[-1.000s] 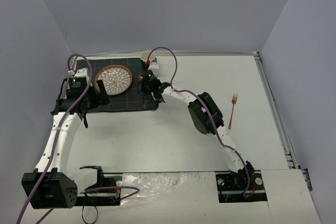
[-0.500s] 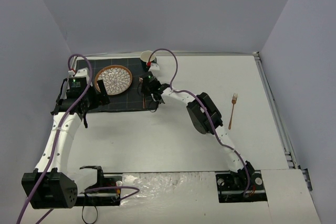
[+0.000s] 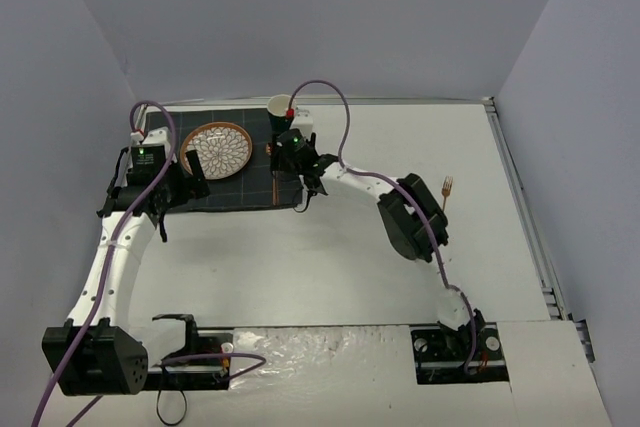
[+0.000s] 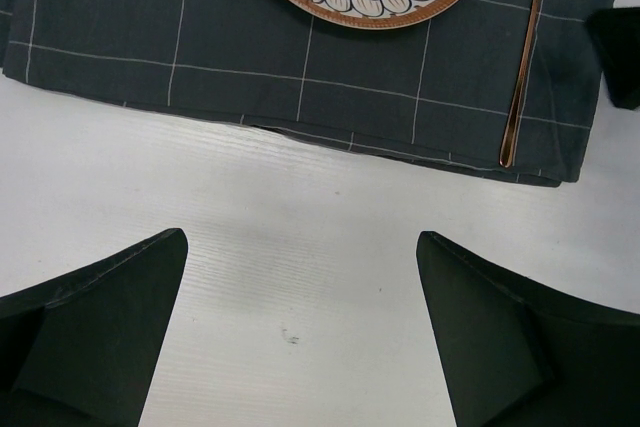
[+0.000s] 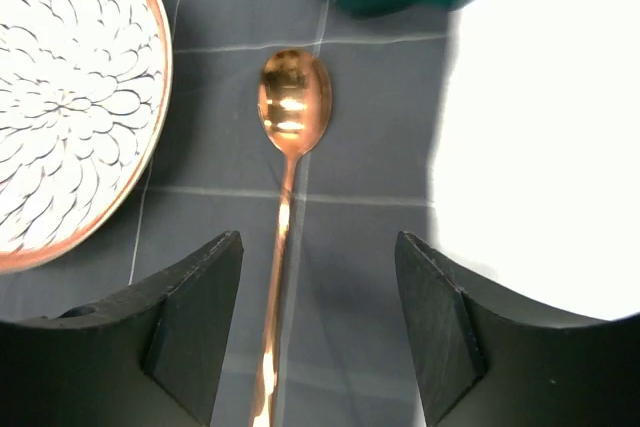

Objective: Set the dinner table for one person

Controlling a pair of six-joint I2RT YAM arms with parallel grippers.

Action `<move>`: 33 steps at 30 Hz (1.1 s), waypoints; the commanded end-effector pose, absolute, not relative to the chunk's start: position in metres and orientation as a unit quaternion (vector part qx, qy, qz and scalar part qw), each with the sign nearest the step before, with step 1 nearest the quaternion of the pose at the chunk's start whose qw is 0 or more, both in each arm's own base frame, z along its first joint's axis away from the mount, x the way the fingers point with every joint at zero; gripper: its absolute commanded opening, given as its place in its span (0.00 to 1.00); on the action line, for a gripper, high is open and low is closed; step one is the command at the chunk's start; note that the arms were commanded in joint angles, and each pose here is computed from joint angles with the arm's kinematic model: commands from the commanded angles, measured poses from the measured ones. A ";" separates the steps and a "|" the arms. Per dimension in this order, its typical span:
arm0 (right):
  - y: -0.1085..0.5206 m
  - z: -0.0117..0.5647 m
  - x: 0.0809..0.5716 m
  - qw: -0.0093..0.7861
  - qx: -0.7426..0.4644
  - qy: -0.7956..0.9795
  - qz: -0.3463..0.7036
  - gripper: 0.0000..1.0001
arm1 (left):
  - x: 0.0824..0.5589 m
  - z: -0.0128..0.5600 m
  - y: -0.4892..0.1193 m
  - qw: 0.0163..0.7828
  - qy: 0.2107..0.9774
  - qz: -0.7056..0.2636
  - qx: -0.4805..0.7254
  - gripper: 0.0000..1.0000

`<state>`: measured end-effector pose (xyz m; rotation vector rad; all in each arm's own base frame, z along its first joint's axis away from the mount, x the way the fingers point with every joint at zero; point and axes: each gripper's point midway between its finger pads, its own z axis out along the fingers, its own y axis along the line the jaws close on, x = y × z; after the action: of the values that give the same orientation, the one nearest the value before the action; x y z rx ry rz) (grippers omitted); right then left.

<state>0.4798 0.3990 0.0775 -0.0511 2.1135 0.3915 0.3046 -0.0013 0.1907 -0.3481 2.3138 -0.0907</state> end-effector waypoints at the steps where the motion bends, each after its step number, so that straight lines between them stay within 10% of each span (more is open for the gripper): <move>1: 0.335 0.184 0.472 0.557 -0.001 0.819 0.139 0.61 | 0.311 0.204 -0.004 0.412 0.901 -0.044 -0.130 0.97; 17: -0.021 0.123 0.430 0.476 0.190 0.858 -0.006 0.59 | 0.312 0.203 -0.011 0.407 0.903 -0.063 -0.124 0.97; 33: -0.067 0.032 0.438 0.400 0.153 0.901 0.063 0.52 | 0.313 0.201 -0.012 0.403 0.905 -0.064 -0.124 0.97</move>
<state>0.4166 -0.0668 0.0186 0.5031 2.3414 0.1159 0.3047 -0.0104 0.1885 -0.3251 2.3301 -0.1497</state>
